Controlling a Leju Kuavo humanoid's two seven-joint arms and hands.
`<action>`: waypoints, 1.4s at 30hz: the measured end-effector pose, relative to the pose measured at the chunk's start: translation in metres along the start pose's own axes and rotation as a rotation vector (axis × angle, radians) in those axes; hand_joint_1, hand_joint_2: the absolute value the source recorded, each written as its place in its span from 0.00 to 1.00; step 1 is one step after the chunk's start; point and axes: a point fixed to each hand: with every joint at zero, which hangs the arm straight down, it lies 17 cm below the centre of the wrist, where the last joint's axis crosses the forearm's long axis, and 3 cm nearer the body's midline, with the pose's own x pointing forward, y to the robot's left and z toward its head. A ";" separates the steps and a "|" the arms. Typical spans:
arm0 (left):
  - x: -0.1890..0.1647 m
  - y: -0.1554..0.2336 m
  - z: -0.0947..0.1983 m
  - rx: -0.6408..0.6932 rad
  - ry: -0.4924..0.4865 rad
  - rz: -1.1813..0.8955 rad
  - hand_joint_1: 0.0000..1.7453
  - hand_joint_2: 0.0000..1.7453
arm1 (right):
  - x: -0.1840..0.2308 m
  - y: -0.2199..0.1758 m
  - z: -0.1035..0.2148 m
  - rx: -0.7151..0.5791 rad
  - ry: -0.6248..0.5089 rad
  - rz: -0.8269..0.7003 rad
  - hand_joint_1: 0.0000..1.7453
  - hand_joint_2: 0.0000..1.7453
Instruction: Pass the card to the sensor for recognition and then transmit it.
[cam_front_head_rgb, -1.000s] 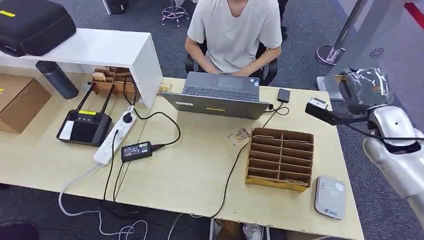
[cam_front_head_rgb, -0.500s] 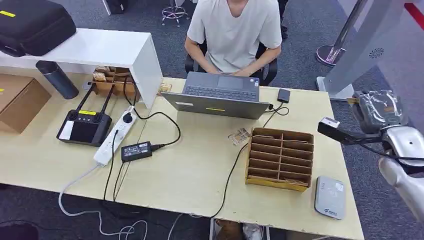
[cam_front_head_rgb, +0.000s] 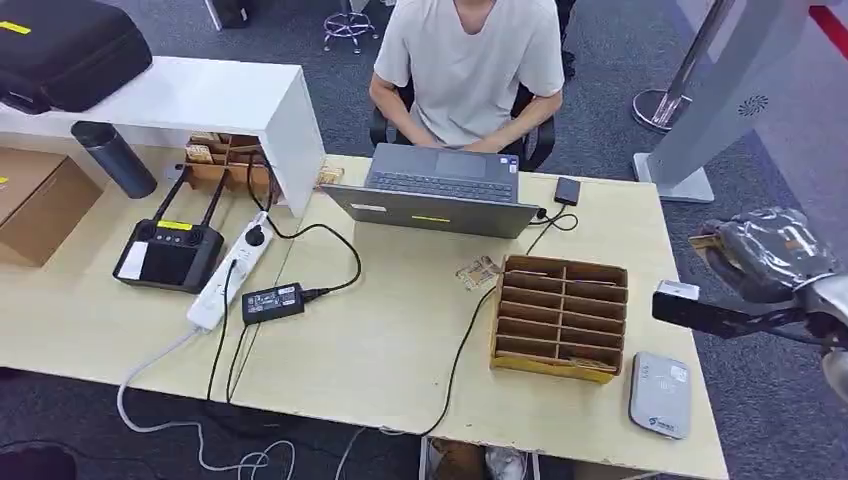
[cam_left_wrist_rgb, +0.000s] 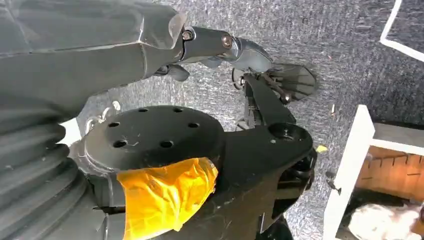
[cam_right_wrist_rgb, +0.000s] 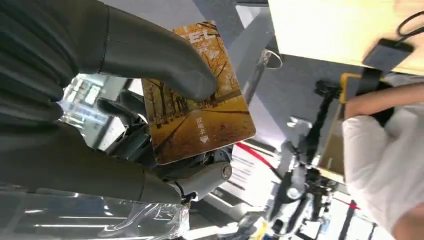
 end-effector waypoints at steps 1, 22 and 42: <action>0.000 0.000 0.000 0.001 0.000 0.002 0.00 1.00 | 0.002 -0.003 0.002 0.000 -0.009 0.004 1.00 1.00; -0.001 0.001 0.000 0.003 0.000 0.040 0.00 1.00 | 0.056 0.030 0.028 0.152 -0.148 -0.032 1.00 1.00; -0.003 0.002 0.000 0.006 0.013 0.035 0.00 1.00 | 0.060 0.146 0.046 0.279 -0.053 -0.051 1.00 1.00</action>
